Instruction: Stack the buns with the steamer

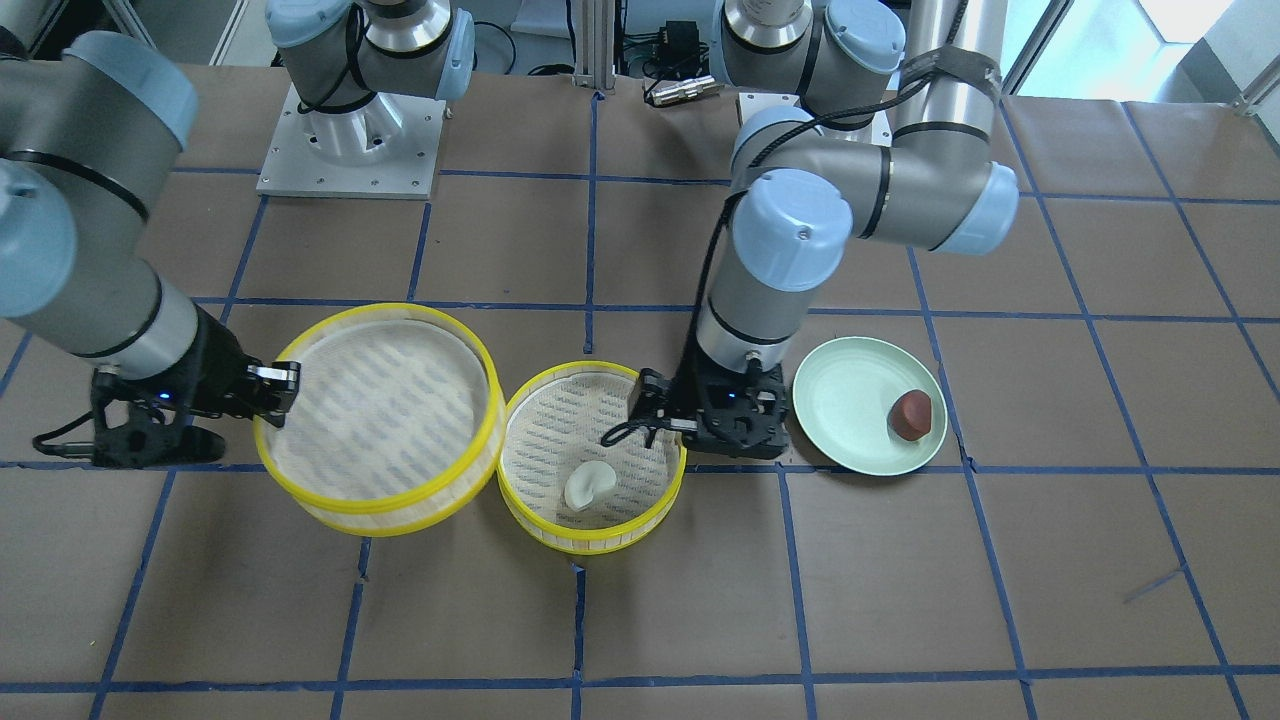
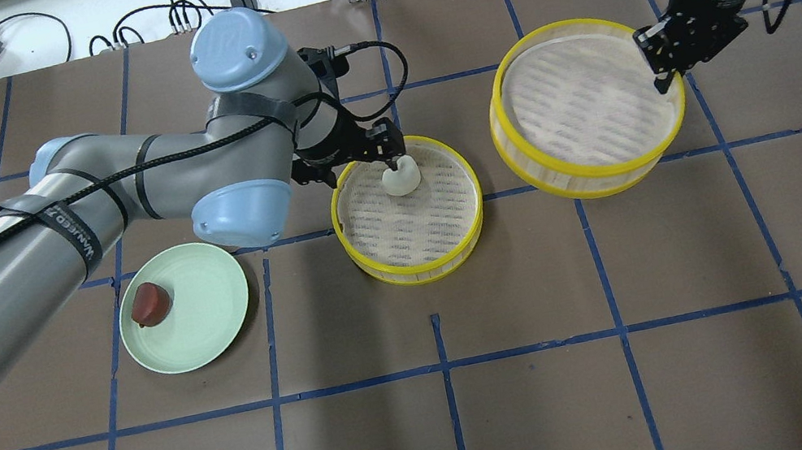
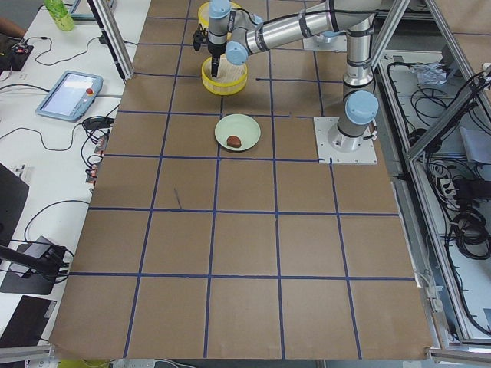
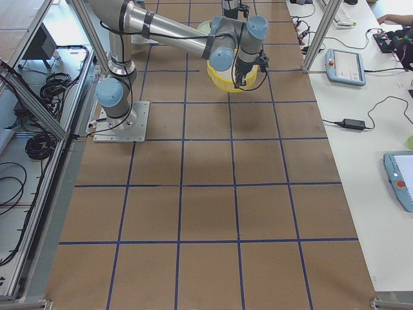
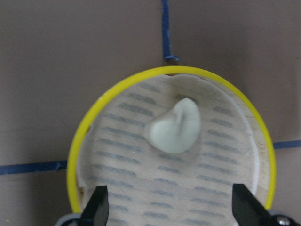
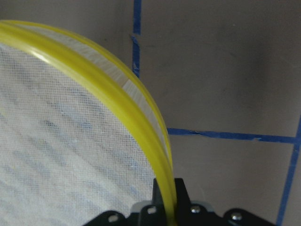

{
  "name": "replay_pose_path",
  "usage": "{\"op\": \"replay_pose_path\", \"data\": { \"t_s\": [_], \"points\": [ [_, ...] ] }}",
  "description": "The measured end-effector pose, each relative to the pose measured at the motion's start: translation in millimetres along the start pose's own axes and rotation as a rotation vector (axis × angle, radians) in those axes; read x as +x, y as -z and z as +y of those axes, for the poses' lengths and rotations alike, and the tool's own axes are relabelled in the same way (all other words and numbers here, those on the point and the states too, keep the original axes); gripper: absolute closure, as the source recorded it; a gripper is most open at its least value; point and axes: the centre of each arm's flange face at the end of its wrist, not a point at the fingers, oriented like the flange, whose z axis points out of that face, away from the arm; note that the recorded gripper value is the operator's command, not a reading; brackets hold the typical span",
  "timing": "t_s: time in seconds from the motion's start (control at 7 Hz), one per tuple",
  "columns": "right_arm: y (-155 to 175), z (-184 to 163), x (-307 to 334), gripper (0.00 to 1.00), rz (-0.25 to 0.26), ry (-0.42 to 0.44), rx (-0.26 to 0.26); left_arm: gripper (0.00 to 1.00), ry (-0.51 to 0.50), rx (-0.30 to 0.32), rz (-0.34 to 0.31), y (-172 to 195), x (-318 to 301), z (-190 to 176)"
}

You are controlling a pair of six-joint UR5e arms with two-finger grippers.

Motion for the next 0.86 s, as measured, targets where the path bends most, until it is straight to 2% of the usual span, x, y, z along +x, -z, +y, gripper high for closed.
{"op": "replay_pose_path", "data": {
  "t_s": [0.29,0.57,0.86],
  "points": [
    [-21.9,-1.6,-79.6,0.88,0.010,-0.033,0.015,0.00,-0.102,-0.080,-0.037,14.2,-114.6,8.2],
    [-41.8,6.7,-142.2,0.88,0.016,-0.036,0.014,0.03,-0.157,-0.190,-0.063,-3.9,-218.2,48.4],
    [-56.8,9.6,-164.0,0.88,0.024,-0.034,0.002,0.12,-0.176,-0.257,-0.049,-26.3,-252.3,70.6]
  ]
}}
